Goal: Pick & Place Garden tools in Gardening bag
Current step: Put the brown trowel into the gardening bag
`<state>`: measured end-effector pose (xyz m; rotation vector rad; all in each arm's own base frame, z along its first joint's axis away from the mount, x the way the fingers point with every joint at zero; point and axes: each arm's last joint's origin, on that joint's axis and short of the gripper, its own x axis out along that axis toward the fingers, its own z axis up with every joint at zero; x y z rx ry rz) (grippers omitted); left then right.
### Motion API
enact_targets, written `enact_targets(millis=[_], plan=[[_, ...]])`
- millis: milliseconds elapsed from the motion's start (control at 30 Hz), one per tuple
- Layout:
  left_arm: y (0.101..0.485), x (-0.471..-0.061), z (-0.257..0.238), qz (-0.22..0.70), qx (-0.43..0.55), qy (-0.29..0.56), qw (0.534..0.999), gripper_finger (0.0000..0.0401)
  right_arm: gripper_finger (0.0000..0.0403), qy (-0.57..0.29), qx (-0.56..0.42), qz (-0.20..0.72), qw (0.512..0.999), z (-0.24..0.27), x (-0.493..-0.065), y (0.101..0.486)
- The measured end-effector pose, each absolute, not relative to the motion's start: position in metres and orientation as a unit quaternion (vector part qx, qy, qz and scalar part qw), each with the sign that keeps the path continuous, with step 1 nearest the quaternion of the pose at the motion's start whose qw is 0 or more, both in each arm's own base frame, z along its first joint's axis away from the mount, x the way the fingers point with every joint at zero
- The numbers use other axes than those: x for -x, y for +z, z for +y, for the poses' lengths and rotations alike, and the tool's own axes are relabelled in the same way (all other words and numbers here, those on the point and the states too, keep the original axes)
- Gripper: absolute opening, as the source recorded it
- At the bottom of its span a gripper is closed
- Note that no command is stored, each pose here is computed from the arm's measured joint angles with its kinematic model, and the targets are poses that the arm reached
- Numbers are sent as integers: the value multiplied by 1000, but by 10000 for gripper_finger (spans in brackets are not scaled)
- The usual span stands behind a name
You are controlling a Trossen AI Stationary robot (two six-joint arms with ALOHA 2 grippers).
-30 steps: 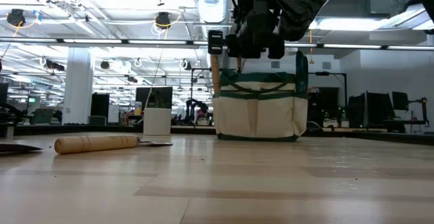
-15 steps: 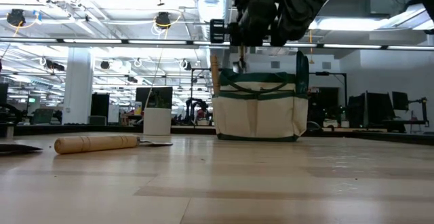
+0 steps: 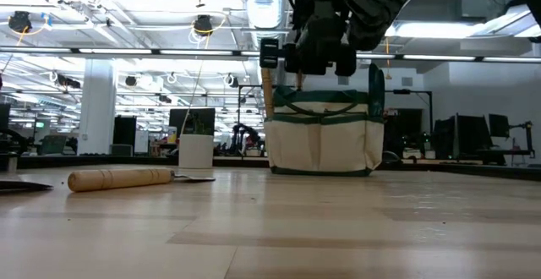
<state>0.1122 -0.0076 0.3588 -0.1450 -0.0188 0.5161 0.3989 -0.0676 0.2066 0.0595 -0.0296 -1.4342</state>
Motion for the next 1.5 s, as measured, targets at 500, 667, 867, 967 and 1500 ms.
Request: enact_targets(millis=[500,667,867,967,1500], plan=[[366,-155,26,-39,-27,135,990,285,50,-650,3,-4,760,-60,-402,210],[355,-179,78,-31,10,80,996,285,50,-648,20,-9,761,-58,-401,219],[336,-197,142,-37,78,20,996,285,50,-646,31,-11,763,-57,-400,225],[341,-207,164,-37,72,-29,996,285,50,-635,33,-14,771,-57,-401,225],[326,-270,221,6,47,-197,979,285,50,-592,29,-46,804,-56,-404,231]])
